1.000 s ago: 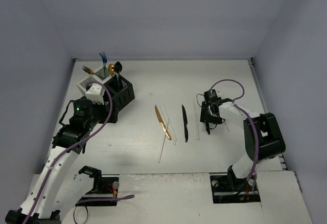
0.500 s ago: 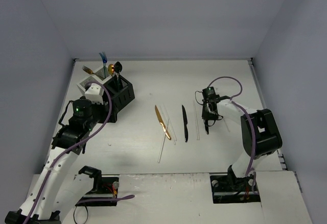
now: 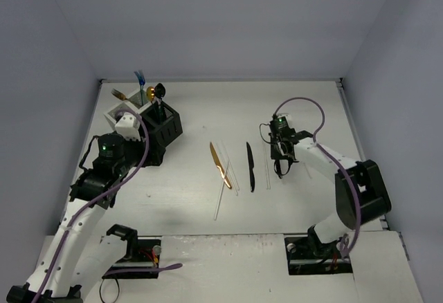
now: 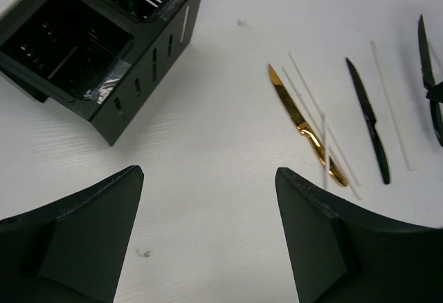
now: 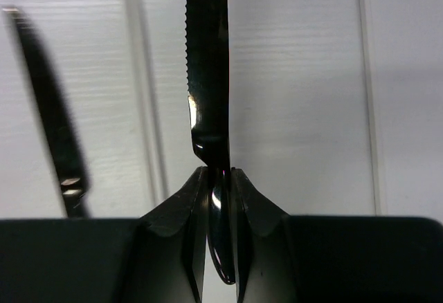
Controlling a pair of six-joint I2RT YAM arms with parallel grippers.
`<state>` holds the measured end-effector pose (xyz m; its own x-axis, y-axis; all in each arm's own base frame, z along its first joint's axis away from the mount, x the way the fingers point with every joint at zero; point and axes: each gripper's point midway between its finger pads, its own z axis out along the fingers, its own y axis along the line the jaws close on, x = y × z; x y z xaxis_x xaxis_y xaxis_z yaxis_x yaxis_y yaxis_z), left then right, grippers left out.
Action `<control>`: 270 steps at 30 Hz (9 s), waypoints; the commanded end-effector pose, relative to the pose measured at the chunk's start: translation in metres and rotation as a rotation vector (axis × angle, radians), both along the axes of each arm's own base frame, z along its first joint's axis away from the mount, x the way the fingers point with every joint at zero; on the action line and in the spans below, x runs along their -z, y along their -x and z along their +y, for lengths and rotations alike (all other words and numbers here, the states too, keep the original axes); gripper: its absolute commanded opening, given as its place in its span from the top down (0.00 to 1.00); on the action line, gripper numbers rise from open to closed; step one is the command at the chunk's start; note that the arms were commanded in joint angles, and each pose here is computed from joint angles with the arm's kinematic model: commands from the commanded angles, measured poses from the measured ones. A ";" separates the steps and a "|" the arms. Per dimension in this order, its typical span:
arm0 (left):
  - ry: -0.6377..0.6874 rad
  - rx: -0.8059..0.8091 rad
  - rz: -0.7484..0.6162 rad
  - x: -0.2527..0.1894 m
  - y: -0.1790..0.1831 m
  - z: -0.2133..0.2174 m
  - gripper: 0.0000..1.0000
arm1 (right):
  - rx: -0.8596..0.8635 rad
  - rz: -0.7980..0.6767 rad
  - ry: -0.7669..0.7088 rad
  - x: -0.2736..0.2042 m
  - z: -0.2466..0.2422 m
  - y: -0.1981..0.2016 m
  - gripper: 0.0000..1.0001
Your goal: Sort the eating utensils into containers
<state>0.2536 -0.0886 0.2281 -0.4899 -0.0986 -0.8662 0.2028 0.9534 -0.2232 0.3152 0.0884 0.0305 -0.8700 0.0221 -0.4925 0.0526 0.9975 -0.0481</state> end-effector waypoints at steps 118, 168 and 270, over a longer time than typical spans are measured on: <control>0.071 -0.191 -0.135 -0.068 -0.095 0.022 0.22 | -0.178 -0.163 -0.153 -0.039 0.117 0.035 0.51; 0.430 0.322 -0.213 -0.114 -0.036 -0.157 0.22 | -0.712 -0.640 -0.376 -0.230 0.203 0.067 1.00; 0.094 -0.268 0.038 -0.030 -0.066 0.033 0.32 | -0.694 -0.292 -0.309 -0.090 0.214 0.081 0.56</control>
<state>0.3500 -0.0605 0.2795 -0.3993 -0.3135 -0.8615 -0.0563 0.9463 -0.3183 0.2224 0.2757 0.1027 -0.5855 -0.3281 -0.7414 -0.6018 0.7886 0.1263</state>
